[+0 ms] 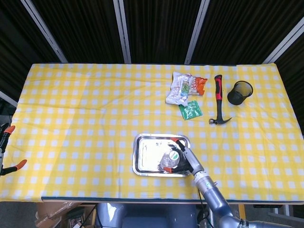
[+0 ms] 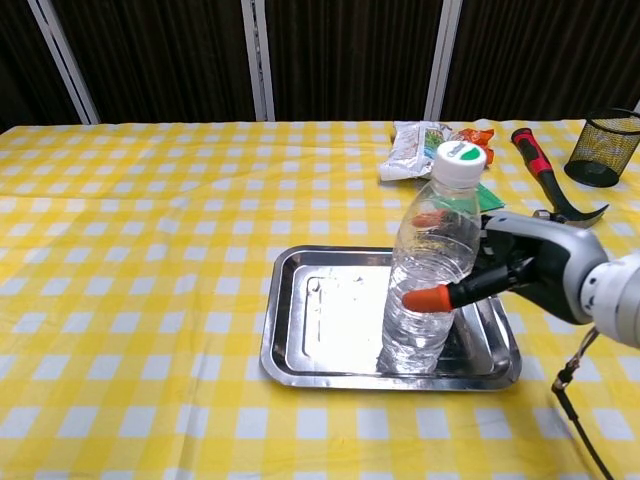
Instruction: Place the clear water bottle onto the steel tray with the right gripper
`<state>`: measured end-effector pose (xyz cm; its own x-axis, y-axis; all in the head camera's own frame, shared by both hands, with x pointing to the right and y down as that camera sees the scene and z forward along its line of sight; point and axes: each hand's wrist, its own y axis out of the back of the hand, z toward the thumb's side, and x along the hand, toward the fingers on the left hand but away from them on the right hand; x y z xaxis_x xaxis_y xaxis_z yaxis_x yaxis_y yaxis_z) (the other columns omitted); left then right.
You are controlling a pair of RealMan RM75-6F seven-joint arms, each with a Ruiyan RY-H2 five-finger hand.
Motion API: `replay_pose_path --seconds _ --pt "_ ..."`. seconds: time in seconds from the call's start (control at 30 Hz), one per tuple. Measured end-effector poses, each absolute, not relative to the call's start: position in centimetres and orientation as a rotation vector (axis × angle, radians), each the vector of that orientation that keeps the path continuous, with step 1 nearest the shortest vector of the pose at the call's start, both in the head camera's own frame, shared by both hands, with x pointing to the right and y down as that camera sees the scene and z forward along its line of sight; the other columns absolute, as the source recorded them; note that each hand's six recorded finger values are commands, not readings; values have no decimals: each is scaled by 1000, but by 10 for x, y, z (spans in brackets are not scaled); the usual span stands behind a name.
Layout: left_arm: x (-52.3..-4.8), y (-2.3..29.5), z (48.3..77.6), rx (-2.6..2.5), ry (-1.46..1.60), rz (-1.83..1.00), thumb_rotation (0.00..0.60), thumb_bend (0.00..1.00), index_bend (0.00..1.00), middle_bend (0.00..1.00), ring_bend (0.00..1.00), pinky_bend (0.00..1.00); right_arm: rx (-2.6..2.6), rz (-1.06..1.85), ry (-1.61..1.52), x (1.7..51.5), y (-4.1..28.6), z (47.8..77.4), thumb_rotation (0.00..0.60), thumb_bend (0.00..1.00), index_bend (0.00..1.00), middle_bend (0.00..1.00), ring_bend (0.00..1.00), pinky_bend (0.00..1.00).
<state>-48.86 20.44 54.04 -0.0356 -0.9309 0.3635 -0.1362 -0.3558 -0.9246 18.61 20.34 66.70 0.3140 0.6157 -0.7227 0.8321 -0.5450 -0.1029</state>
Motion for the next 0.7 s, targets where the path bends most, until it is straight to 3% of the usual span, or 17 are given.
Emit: replay_pose_path --seconds 0.27,0.7 --pt "-489 204 540 -1545 1155 -1466 600 190 42 0 0 0 2262 -1124 1376 256 193 647 600 170 121 73 0 0" --pt "-487 207 540 -1526 1150 -1473 600 190 42 0 0 0 2363 -1323 1202 357 215 594 600 170 135 73 0 0"
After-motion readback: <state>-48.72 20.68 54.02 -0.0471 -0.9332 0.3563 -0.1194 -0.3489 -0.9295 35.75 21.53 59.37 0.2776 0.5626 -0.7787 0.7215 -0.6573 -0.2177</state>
